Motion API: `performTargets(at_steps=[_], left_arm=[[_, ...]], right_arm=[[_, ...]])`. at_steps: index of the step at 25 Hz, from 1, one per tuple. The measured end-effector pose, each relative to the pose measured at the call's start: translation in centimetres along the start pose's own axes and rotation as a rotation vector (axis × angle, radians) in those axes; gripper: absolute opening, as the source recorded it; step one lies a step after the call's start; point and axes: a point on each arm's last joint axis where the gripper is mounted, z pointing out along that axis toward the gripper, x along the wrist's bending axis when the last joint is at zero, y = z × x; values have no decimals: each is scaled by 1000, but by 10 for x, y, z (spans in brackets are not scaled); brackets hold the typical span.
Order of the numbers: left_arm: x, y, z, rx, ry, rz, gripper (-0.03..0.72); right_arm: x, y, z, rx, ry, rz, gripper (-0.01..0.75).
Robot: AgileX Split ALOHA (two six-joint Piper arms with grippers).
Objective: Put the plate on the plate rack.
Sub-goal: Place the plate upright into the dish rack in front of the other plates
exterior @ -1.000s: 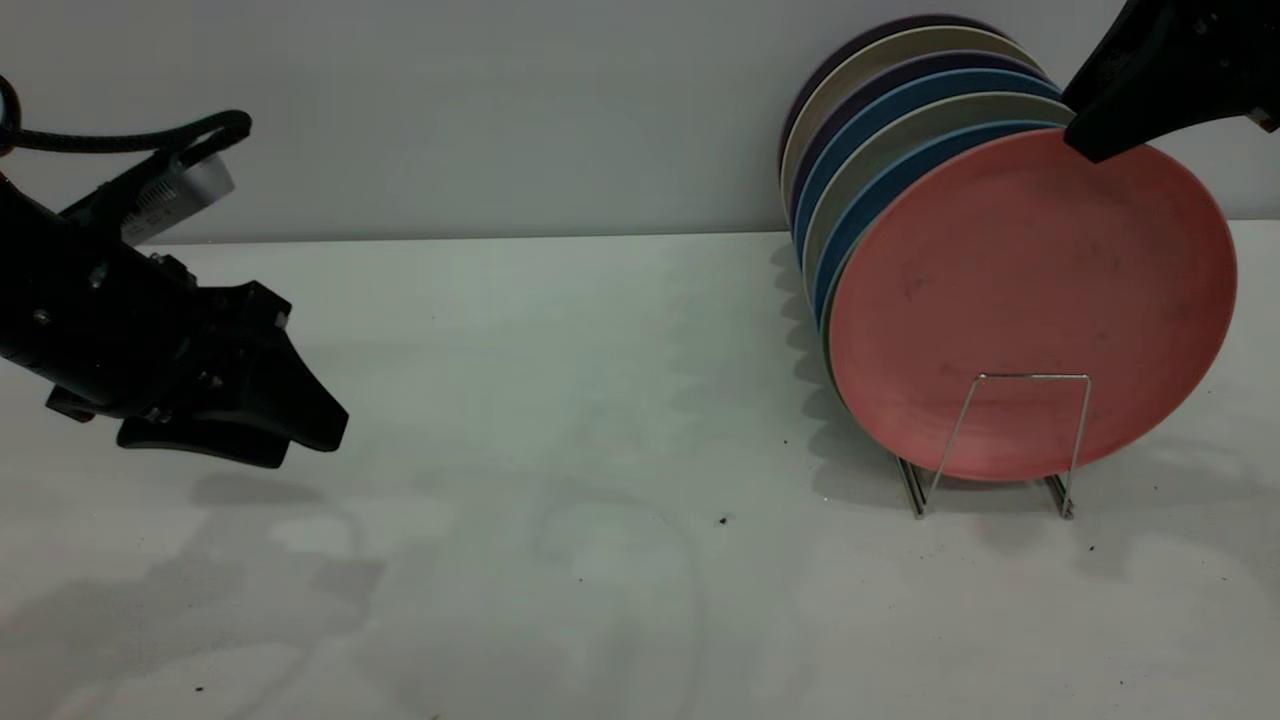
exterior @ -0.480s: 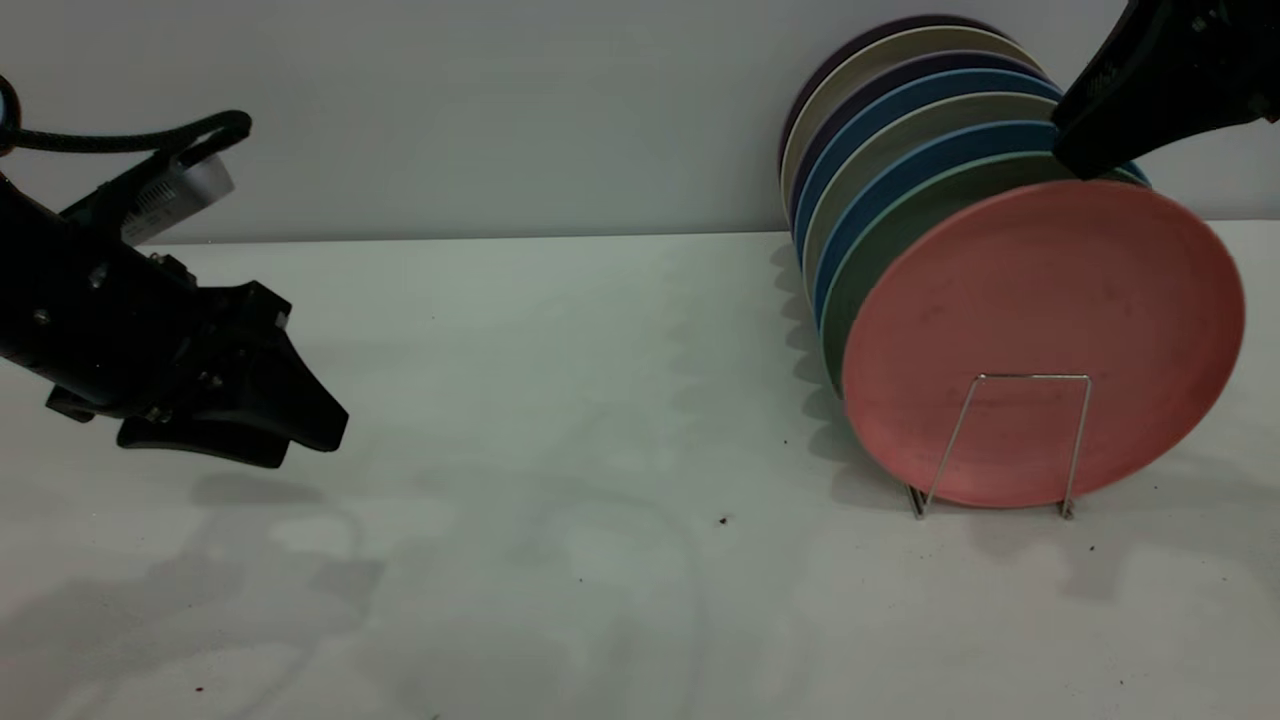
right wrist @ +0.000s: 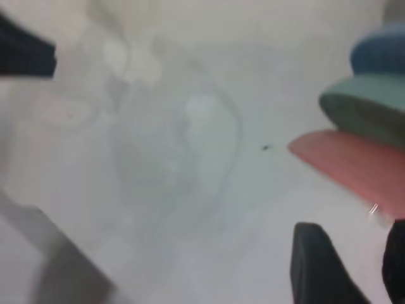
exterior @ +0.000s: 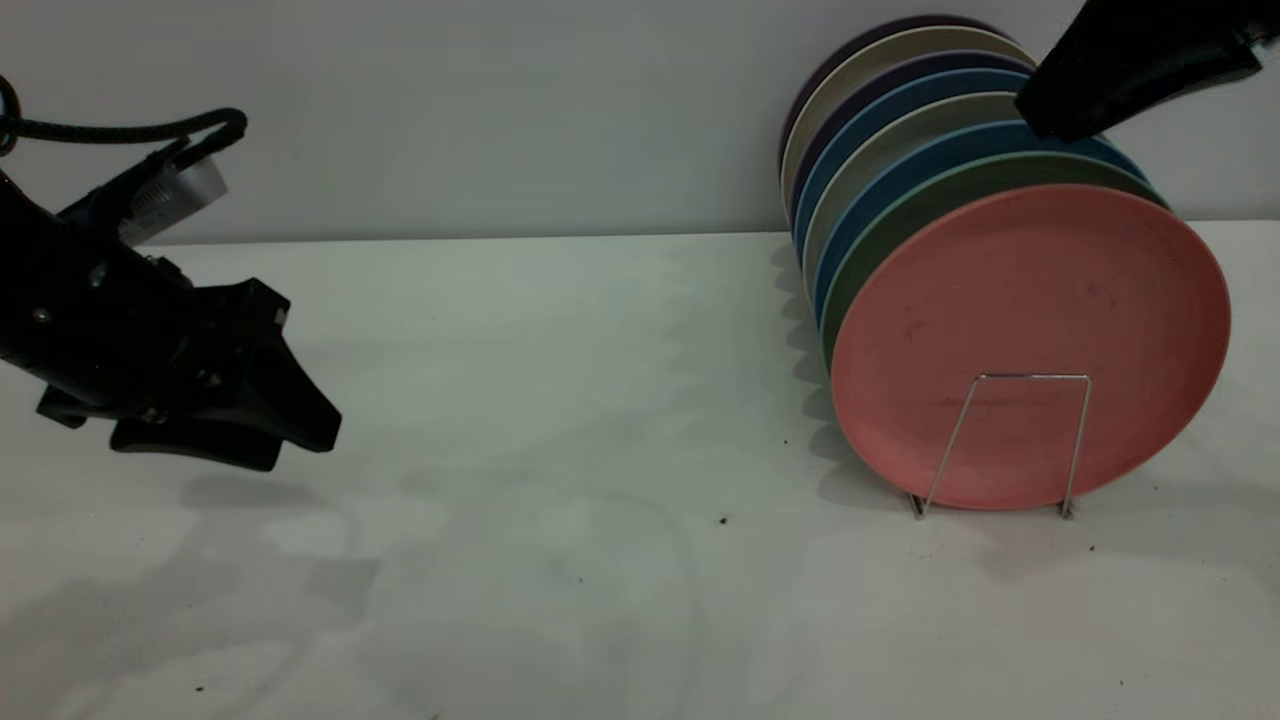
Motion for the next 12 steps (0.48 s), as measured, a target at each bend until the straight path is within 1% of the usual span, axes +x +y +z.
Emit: performTargets(at_steps=[3, 6, 9, 10, 11, 12], left_arm=[[4, 0, -11, 14, 43, -21, 445], [7, -3, -25, 50, 96, -40, 445], [7, -9, -41, 112, 168, -68, 445], [7, -13, -48, 146, 207, -63, 445], [7, -13, -48, 146, 207, -63, 445], [7, -16, -54, 173, 247, -85, 445]], right_arm=[[-1, -6, 0, 64, -14, 152, 276], [-4, -13, -1, 137, -65, 213, 276], [-9, -20, -8, 203, -178, 228, 276], [-9, -22, -14, 216, -227, 238, 276], [-10, -23, -19, 226, -269, 241, 276], [-10, -25, -26, 238, -325, 241, 276]])
